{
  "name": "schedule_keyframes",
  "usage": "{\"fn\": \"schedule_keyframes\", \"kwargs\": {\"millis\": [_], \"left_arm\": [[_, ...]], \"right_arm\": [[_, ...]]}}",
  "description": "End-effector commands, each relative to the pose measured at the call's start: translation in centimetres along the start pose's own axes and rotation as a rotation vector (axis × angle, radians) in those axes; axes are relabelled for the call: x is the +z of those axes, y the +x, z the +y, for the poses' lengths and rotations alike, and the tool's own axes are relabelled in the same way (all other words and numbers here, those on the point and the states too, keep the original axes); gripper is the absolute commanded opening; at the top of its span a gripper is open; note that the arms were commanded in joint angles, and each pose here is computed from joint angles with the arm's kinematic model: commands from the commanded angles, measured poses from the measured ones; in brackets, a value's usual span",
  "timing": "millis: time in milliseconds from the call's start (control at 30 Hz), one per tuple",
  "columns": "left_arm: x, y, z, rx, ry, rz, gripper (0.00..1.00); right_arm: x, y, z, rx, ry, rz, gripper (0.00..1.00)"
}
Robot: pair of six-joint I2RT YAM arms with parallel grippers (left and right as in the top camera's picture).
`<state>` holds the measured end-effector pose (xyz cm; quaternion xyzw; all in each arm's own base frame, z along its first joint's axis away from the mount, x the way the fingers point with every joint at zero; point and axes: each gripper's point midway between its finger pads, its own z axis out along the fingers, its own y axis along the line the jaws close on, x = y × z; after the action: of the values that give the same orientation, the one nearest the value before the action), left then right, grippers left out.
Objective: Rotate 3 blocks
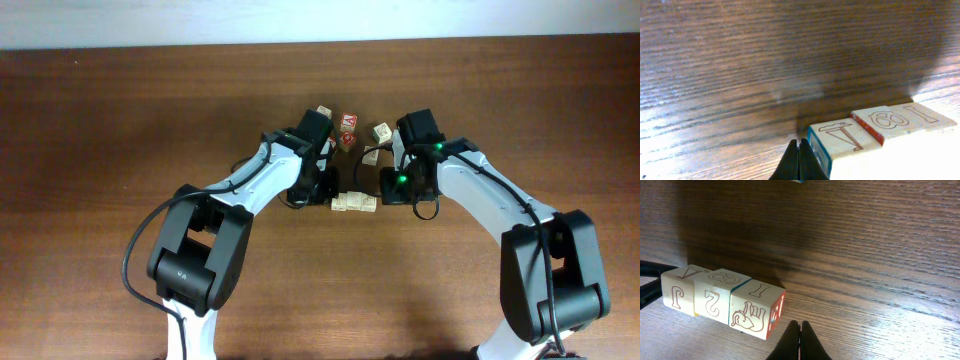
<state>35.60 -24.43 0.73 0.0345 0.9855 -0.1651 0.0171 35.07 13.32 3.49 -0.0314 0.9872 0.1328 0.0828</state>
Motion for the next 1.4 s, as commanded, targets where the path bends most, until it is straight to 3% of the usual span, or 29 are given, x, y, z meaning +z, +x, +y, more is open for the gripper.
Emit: {"fn": "schedule_keyframes", "kwargs": {"millis": [0,1367], "left_arm": [[0.5,0.6,0.0,-0.019,0.009,0.028,0.0],[-2.6,-0.2,-2.5,0.026,0.067,-0.043,0.0]], "right_arm": [[0.5,0.4,-0.1,-0.005,-0.004,0.018,0.04],[0.5,1.2,-0.4,0.006,0.008,0.049,0.04]]}}
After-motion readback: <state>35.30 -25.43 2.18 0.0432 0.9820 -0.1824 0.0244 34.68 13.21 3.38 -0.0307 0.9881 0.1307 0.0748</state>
